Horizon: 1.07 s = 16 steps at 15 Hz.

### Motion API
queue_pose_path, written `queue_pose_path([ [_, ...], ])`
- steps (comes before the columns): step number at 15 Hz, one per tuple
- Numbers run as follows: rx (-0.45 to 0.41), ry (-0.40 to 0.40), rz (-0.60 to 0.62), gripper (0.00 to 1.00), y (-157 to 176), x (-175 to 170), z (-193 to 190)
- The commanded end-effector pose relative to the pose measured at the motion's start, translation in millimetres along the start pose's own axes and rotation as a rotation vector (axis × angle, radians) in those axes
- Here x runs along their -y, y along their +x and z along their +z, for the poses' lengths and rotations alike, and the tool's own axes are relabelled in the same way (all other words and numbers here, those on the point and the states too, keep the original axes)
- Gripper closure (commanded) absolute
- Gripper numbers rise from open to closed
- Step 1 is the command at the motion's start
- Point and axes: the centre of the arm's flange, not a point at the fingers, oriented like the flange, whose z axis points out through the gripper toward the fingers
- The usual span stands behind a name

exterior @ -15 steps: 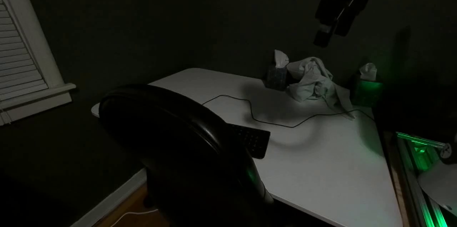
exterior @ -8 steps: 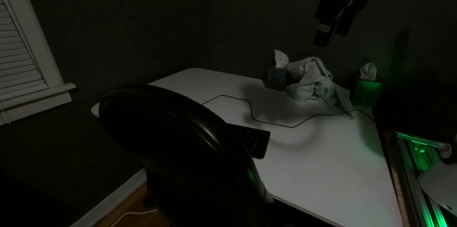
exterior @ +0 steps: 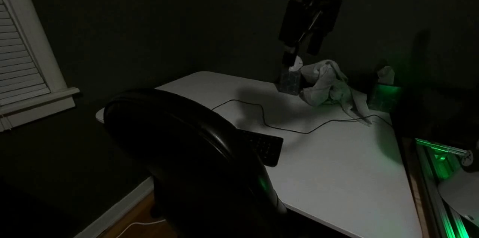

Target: Press a button on the keyboard

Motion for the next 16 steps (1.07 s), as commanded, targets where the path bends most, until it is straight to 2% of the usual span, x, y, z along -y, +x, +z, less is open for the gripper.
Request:
queue_pose_path([
  [1, 0.021, -0.002, -0.049, 0.0, 60.4, 21.9, 36.8],
  [8, 0.035, 0.031, -0.193, 0.0, 142.5, 36.9, 92.4],
  [16, 0.039, 0.022, -0.221, 0.0, 211.2, 37.2, 146.2],
])
